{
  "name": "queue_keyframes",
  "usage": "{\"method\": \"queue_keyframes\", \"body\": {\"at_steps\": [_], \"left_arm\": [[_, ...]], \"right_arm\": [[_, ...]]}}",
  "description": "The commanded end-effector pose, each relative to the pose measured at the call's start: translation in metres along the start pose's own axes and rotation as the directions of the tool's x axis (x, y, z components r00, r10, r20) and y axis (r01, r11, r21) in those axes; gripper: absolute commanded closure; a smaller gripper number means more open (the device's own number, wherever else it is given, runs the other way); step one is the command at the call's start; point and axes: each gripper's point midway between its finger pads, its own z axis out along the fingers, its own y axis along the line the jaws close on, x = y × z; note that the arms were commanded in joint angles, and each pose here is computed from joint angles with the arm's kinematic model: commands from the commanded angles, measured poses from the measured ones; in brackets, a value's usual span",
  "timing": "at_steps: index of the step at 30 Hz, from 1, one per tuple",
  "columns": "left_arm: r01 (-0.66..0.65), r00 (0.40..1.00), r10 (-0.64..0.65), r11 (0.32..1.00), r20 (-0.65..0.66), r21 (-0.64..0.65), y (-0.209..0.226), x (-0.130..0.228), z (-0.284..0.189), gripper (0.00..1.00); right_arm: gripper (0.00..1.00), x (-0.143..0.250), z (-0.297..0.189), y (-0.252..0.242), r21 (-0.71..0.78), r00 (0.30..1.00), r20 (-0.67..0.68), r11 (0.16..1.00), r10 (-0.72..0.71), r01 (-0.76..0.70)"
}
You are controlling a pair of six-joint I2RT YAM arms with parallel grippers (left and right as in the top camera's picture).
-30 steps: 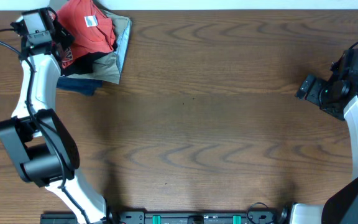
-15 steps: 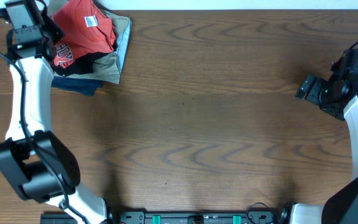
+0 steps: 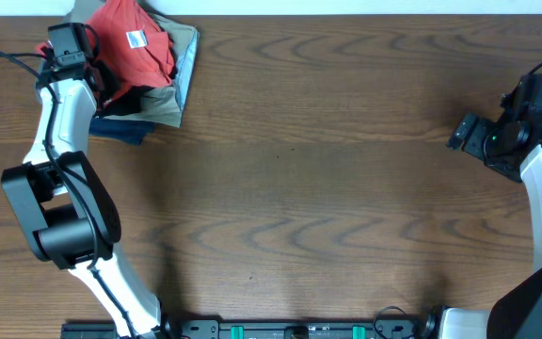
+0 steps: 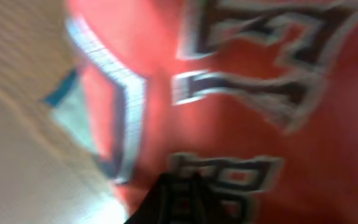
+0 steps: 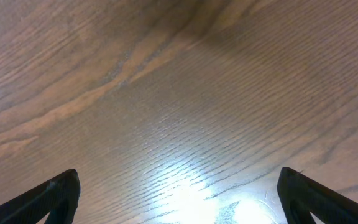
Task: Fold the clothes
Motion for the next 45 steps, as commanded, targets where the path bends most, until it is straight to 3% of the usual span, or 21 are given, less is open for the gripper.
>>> {"method": "queue_keyframes", "body": {"at_steps": [1,7,12,16,27,36,45], "left_arm": [[-0.019,0.997,0.032,0.983,0.064,-0.182,0.035,-0.015,-0.014,0.88],[0.033,0.983,-0.007,0.989,0.181,-0.142,0.029,-0.043,-0.062,0.89],[0.037,0.953,-0.043,0.999,0.299,0.028,-0.011,-0.068,-0.111,0.89],[-0.006,0.948,-0.042,0.989,0.316,0.151,-0.049,-0.068,-0.121,0.88],[0.083,0.958,-0.122,0.984,0.259,0.156,-0.067,-0.052,-0.044,0.88],[0.033,0.958,-0.137,0.925,0.251,0.379,-0.124,-0.047,-0.003,0.87],[0.000,0.973,-0.081,0.937,0.216,0.349,-0.126,-0.025,0.031,0.87]], "right_arm": [[0.01,-0.003,-0.002,-0.001,0.000,1.000,0.009,1.000,0.010,-0.010],[0.01,-0.003,-0.002,-0.001,0.000,1.000,0.009,1.000,0.010,-0.010],[0.01,-0.003,-0.002,-0.001,0.000,1.000,0.009,1.000,0.010,-0.010],[0.01,-0.003,-0.002,-0.001,-0.001,1.000,0.009,1.000,0.010,-0.010],[0.01,-0.003,-0.002,-0.001,0.000,1.000,0.009,1.000,0.010,-0.010],[0.01,-0.003,-0.002,-0.001,-0.001,1.000,0.009,1.000,0.010,-0.010],[0.01,-0.003,-0.002,-0.001,-0.001,1.000,0.009,1.000,0.010,-0.010]]}}
